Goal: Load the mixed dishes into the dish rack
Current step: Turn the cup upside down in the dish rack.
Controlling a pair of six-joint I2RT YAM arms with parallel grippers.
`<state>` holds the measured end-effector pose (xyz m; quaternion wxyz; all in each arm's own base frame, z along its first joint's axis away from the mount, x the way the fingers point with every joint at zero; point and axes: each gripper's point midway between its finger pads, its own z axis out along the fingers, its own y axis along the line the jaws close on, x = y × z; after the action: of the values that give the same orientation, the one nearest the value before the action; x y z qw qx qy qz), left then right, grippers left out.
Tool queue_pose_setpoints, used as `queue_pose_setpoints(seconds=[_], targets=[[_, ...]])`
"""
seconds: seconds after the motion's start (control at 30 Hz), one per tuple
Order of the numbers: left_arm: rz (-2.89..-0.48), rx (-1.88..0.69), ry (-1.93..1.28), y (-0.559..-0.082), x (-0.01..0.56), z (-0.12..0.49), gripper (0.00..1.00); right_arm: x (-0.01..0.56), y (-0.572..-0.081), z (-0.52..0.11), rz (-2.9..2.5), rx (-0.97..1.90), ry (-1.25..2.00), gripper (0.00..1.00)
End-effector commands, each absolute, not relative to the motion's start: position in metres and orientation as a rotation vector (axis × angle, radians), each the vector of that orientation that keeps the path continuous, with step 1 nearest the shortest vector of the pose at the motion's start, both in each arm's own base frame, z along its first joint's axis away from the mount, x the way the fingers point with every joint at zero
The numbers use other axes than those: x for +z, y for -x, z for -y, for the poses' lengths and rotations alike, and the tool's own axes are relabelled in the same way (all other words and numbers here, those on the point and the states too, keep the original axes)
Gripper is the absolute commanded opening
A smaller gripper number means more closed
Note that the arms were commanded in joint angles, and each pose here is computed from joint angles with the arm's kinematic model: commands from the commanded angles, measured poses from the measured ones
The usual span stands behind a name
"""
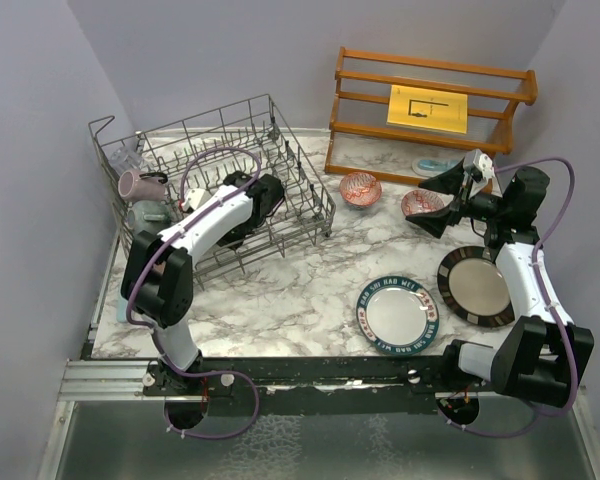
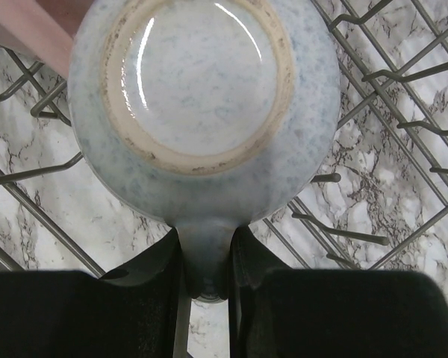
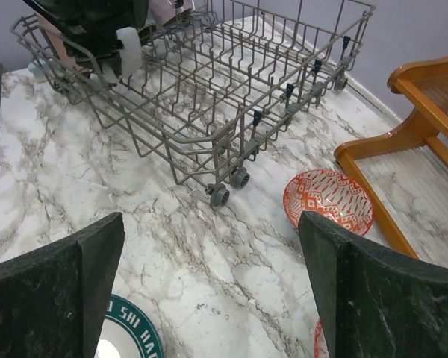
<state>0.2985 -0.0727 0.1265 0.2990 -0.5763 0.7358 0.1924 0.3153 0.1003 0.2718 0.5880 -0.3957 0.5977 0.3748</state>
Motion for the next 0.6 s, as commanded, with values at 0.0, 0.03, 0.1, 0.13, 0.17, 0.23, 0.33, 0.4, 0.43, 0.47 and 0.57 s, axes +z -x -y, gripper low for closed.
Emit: queue_pose_setpoints(seconds=[0.0,0.03,0.1,0.13,0.17,0.23,0.33,0.4,0.43,0.47,0.57], targets=[[-1.95,0.514,1.484,-0.298,0.137,0.064,0.0,0.271,-0.311,-0.101,-1.376,0.889,0.938,1.0],[-1.96,0.521,1.478,-0.298,0.135,0.065,0.0,0.27,-0.311,-0.101,-1.376,0.89,0.938,1.0],[-1.982,0.523,1.464,-0.301,0.13,0.068,0.01,0.27,-0.311,-0.101,-1.375,0.889,0.938,1.0],[-1.994,0.527,1.457,-0.303,0.126,0.07,0.01,0.27,-0.311,-0.101,-1.376,0.889,0.938,1.0],[-2.002,0.53,1.455,-0.303,0.123,0.071,0.02,0.27,-0.31,-0.101,-1.376,0.888,0.937,1.0],[-2.02,0.541,1.449,-0.304,0.118,0.073,0.04,0.27,-0.31,-0.101,-1.376,0.888,0.938,1.0],[-2.033,0.557,1.448,-0.303,0.113,0.074,0.08,0.27,-0.31,-0.101,-1.372,0.883,0.941,1.0],[-2.038,0.565,1.447,-0.303,0.112,0.074,0.14,0.269,-0.31,-0.101,-1.374,0.886,0.94,0.99],[-2.037,0.567,1.447,-0.302,0.111,0.074,0.15,0.27,-0.31,-0.101,-1.372,0.886,0.942,1.0],[-2.036,0.572,1.447,-0.302,0.111,0.073,0.15,0.269,-0.31,-0.101,-1.373,0.886,0.941,1.0],[-2.038,0.581,1.449,-0.3,0.108,0.072,0.2,0.269,-0.311,-0.101,-1.373,0.885,0.942,1.0]])
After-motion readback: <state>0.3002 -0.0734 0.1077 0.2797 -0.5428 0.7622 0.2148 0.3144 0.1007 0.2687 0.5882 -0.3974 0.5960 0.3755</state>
